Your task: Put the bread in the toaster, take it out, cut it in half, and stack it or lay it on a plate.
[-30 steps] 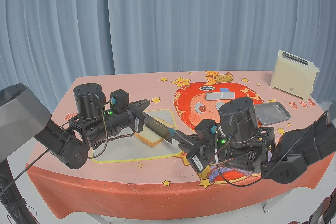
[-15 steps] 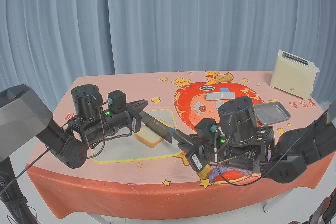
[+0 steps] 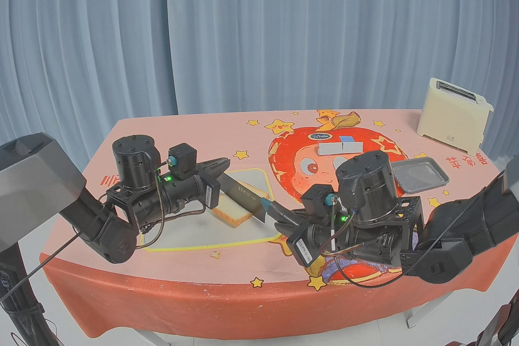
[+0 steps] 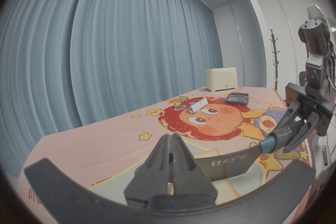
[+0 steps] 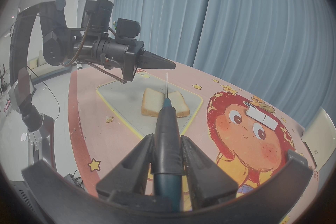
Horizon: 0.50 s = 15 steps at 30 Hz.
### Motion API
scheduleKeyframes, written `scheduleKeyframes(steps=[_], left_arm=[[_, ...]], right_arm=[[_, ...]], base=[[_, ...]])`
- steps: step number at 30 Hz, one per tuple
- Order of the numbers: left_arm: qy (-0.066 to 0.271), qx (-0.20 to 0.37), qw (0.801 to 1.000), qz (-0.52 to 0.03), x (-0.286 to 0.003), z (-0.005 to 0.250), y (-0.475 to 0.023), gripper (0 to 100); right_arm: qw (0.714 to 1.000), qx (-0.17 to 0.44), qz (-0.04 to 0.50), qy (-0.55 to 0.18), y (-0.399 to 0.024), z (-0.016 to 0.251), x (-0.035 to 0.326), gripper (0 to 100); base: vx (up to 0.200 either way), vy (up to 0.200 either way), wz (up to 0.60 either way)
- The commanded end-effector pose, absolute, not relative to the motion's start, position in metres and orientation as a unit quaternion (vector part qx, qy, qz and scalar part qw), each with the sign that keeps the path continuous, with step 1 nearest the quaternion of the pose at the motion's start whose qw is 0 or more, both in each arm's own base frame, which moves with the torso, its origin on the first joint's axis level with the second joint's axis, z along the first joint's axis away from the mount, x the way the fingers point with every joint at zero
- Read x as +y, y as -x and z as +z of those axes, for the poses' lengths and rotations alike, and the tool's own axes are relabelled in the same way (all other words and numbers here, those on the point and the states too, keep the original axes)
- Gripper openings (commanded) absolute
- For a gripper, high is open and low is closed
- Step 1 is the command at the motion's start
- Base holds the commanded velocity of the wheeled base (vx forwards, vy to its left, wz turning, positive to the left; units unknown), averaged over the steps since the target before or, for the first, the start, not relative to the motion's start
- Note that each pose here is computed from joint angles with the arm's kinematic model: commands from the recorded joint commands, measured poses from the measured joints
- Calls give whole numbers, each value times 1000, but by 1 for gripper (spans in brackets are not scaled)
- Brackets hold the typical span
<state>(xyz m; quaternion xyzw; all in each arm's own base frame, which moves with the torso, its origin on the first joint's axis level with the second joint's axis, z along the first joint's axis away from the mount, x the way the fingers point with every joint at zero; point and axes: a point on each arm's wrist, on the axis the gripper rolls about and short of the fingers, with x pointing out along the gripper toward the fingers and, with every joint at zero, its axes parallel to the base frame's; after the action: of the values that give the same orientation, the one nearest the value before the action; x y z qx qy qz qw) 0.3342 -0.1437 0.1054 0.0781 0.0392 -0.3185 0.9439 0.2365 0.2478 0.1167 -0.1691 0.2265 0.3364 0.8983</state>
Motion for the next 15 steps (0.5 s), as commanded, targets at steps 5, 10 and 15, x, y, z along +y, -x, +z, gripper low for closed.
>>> scheduleKeyframes(steps=[5,10,15], left_arm=[[-81,47,943,-321,-143,101,-332,0],[-82,57,942,-322,-145,93,-334,0],[-82,63,941,-322,-145,89,-335,0]], right_arm=[[899,232,335,164,-236,115,248,0],[898,234,336,162,-235,114,249,0],[899,234,334,162,-236,115,248,0]], base=[[0,0,0],[0,0,0],[0,0,0]])
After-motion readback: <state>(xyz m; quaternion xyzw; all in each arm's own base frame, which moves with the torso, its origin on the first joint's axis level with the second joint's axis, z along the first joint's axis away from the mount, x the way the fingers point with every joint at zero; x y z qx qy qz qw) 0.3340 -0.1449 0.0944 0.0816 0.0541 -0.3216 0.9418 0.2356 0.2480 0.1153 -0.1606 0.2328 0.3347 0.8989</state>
